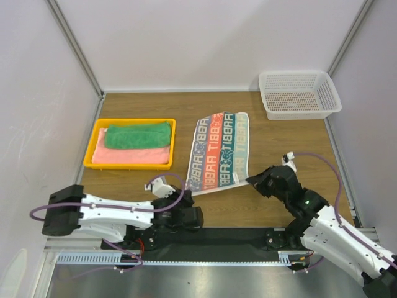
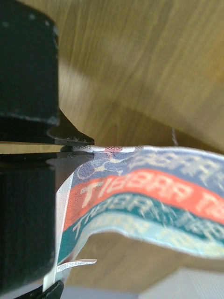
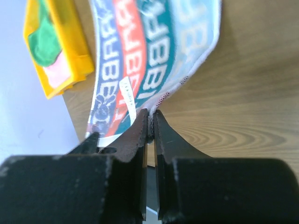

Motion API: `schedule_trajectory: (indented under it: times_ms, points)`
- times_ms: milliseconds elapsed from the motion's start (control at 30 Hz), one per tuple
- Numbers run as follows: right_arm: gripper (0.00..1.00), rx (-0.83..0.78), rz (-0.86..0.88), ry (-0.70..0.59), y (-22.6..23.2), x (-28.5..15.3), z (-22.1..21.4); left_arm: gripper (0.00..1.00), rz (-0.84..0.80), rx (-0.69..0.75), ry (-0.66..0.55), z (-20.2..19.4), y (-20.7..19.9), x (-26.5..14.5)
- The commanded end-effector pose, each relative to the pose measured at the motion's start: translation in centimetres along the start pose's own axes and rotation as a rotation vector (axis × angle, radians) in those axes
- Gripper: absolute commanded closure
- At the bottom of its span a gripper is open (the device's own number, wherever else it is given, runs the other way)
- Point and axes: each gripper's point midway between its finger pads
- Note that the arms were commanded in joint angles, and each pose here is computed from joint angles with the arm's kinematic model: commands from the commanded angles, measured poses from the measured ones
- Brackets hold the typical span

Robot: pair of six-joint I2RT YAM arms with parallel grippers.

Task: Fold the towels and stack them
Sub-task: Flatten out the crumpled towel

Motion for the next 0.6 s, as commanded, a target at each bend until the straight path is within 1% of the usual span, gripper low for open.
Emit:
schedule_trajectory:
  times_ms: [0, 67, 100, 167, 200, 267, 300, 367, 400, 433, 467, 500, 533, 567]
  points:
    - [1.0, -0.173, -0.037, -0.198, 1.9, -2.5, 5.7, 1.0, -0.039, -0.08, -0.186, 6.3, -1.3, -0.8]
    - [1.0, -0.205, -0.03, -0.248, 3.2, -3.5, 7.3, 1.0, -0.081, -0.073, -0.213, 8.0, -3.0, -1.6]
    - [1.0, -0.236, 0.0, -0.282, 4.6, -4.5, 8.5, 1.0, -0.112, -0.05, -0.233, 8.9, -4.5, -2.3]
    - [1.0, -0.262, 0.027, -0.336, 6.3, -5.9, 10.1, 1.0, -0.164, -0.051, -0.256, 10.6, -6.7, -3.3]
    - [1.0, -0.288, 0.064, -0.373, 8.0, -7.3, 11.4, 1.0, -0.201, -0.013, -0.283, 11.6, -8.5, -4.1]
    - [1.0, -0.312, 0.105, -0.415, 9.9, -8.5, 12.7, 1.0, -0.236, -0.01, -0.312, 13.3, -10.3, -5.1]
    - [1.0, -0.333, 0.124, -0.435, 10.8, -9.1, 13.3, 1.0, -0.254, 0.026, -0.33, 14.1, -11.9, -5.7]
    - [1.0, -0.387, 0.149, -0.488, 13.1, -10.6, 15.1, 1.0, -0.257, 0.036, -0.348, 15.7, -13.6, -5.8]
    - [1.0, -0.405, 0.164, -0.506, 13.9, -11.1, 15.6, 1.0, -0.311, 0.076, -0.359, 17.0, -15.8, -6.5]
    - [1.0, -0.433, 0.187, -0.544, 15.2, -12.3, 16.7, 1.0, -0.425, 0.135, -0.258, 15.8, -17.8, -6.6]
    - [1.0, -0.446, 0.175, -0.55, 15.8, -12.0, 17.2, 1.0, -0.449, 0.134, -0.288, 17.7, -18.4, -5.5]
    - [1.0, -0.456, 0.174, -0.563, 16.3, -12.2, 17.6, 1.0, -0.475, 0.096, -0.28, 18.5, -19.1, -5.4]
    - [1.0, -0.468, 0.163, -0.585, 16.8, -12.6, 18.4, 1.0, -0.477, 0.11, -0.274, 18.8, -19.6, -4.9]
    - [1.0, -0.473, 0.17, -0.604, 18.0, -13.0, 19.2, 1.0, -0.447, 0.124, -0.302, 20.0, -19.9, -4.4]
Point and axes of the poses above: each gripper's point midway between its finger pads, its own x axis out along the fingers, its own y axis along the line the jaws close on, z = x × y, and after that the axes turned 8 degrees about -x, right-handed
